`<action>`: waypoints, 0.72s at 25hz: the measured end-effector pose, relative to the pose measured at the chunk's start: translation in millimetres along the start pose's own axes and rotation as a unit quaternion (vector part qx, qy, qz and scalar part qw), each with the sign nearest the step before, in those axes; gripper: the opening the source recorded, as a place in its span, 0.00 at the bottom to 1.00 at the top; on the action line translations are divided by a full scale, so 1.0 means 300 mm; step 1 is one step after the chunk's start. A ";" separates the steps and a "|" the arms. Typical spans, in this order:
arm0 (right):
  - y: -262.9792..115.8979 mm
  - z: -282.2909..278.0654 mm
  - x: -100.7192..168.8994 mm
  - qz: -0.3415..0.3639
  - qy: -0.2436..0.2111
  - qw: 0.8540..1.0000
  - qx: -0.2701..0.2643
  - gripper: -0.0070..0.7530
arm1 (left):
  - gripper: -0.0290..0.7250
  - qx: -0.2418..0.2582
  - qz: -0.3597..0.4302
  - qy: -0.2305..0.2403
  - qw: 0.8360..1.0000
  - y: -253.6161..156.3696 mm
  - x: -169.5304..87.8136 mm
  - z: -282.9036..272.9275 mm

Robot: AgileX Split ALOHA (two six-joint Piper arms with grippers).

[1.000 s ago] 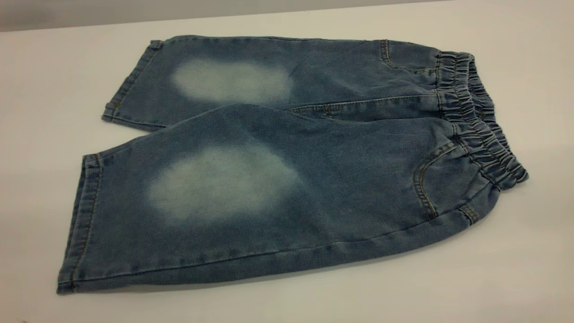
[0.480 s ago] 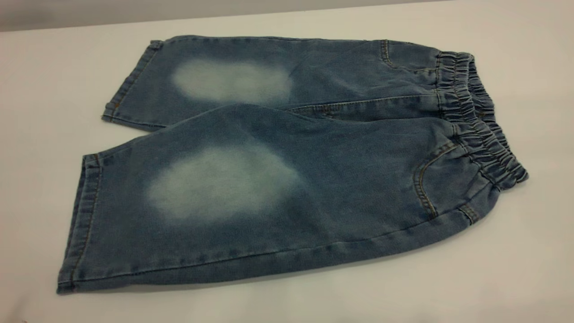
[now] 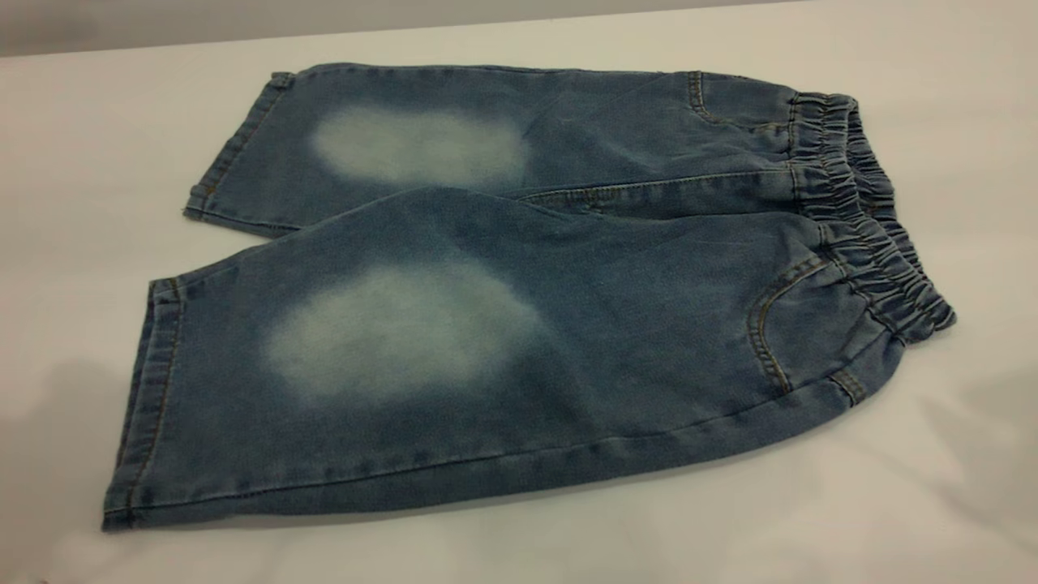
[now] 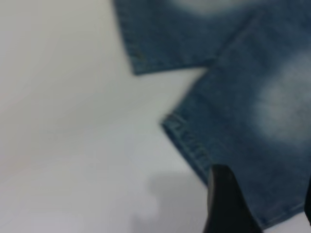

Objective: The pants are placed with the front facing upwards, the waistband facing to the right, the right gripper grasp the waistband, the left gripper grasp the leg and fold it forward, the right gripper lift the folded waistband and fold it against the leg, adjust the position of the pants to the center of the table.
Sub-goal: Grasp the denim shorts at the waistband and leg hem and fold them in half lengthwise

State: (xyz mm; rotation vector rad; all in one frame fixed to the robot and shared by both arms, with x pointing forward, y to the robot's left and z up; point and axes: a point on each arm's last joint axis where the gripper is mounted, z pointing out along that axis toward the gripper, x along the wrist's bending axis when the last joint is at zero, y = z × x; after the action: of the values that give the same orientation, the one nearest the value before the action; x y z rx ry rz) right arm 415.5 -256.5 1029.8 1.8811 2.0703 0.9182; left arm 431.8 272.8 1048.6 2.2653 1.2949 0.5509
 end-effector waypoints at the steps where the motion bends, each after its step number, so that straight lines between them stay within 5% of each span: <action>1: -0.001 0.044 -0.009 0.008 0.002 1.000 0.017 0.61 | 0.51 0.004 0.004 -0.011 1.000 0.007 -0.003 0.029; 9: -0.037 0.320 -0.075 0.086 0.006 0.991 0.098 0.61 | 0.51 0.050 0.068 -0.057 0.995 -0.039 -0.060 0.220; 18: -0.071 0.487 -0.176 0.152 0.016 0.981 0.121 0.61 | 0.51 0.081 0.103 -0.088 0.987 -0.052 -0.129 0.356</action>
State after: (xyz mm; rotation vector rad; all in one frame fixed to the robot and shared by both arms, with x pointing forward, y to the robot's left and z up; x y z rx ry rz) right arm 484.8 -261.4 889.2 2.3729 2.0266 0.7877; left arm 461.8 224.9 949.1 2.5360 1.0601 0.3134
